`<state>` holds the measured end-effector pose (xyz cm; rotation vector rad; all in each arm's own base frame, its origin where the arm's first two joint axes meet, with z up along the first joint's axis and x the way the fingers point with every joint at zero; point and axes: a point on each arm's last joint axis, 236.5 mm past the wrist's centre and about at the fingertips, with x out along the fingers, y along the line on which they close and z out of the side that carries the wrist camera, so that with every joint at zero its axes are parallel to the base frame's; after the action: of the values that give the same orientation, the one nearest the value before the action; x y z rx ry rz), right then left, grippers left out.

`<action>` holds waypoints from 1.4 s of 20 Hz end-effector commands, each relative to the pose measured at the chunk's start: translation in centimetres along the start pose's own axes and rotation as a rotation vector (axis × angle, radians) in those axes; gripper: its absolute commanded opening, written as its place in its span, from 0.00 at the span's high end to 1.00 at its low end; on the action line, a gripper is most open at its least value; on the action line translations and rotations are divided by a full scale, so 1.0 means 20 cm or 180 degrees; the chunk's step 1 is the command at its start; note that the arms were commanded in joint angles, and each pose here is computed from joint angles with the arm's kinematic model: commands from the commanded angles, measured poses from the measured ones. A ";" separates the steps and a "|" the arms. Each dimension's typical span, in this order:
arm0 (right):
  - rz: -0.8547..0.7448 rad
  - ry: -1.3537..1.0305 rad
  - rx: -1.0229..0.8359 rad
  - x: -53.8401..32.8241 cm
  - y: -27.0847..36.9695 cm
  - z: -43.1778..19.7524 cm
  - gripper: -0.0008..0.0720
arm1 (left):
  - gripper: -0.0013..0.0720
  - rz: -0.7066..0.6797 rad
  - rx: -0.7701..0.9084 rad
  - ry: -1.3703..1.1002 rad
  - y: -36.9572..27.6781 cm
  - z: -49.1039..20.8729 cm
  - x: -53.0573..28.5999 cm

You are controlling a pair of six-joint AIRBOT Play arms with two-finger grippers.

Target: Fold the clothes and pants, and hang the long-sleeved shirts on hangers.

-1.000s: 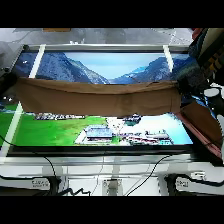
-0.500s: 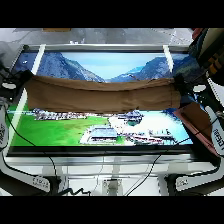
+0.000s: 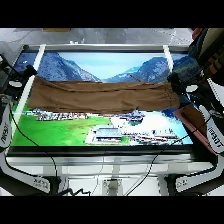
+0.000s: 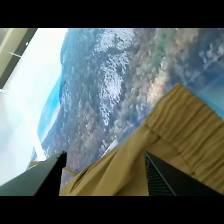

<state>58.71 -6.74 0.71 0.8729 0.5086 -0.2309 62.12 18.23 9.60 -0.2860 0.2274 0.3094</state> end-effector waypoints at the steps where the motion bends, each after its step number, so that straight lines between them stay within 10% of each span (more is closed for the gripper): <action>1: 0.0040 0.0071 -0.0077 -0.03 0.04 -0.01 0.22 | 0.12 -0.0217 -0.0006 0.0054 -0.05 0.14 -0.12; 3: 0.0047 0.0171 -0.0192 -0.05 0.06 -0.04 0.22 | 0.60 -0.0481 -0.0024 0.0543 -0.01 0.07 -0.22; 6: 0.0012 0.0279 -0.0448 -0.09 0.06 -0.06 0.23 | 0.69 -0.0546 -0.1257 0.1541 0.19 -0.15 -0.43; 7: -0.0003 0.0307 -0.0521 -0.10 0.06 -0.07 0.23 | 0.91 -0.0474 -0.1465 0.1923 0.26 -0.24 -0.53; 12: -0.0030 0.0385 -0.0609 -0.11 0.05 -0.10 0.23 | 0.97 0.0584 -0.0937 0.2765 0.70 -0.56 -0.92; 13: -0.0033 0.0387 -0.0613 -0.11 0.05 -0.10 0.23 | 0.96 0.0615 -0.0935 0.2642 0.71 -0.56 -0.90; 14: -0.0033 0.0385 -0.0613 -0.11 0.05 -0.10 0.23 | 0.72 0.0605 -0.0967 0.2605 0.70 -0.58 -0.89; 15: -0.0033 0.0385 -0.0613 -0.11 0.05 -0.10 0.23 | 0.18 0.0604 -0.0994 0.2622 0.70 -0.62 -0.87; 16: -0.0033 0.0385 -0.0613 -0.11 0.05 -0.10 0.23 | 0.03 0.0586 -0.1023 0.2684 0.69 -0.67 -0.86; 28: -0.0045 0.0416 -0.0665 -0.11 0.04 -0.11 0.23 | 0.03 0.0300 -0.1613 0.2299 0.41 -0.97 -0.37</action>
<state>56.58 -4.64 1.30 0.6974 0.6424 -0.1358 46.64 17.72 -8.13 -0.8854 0.9725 0.3213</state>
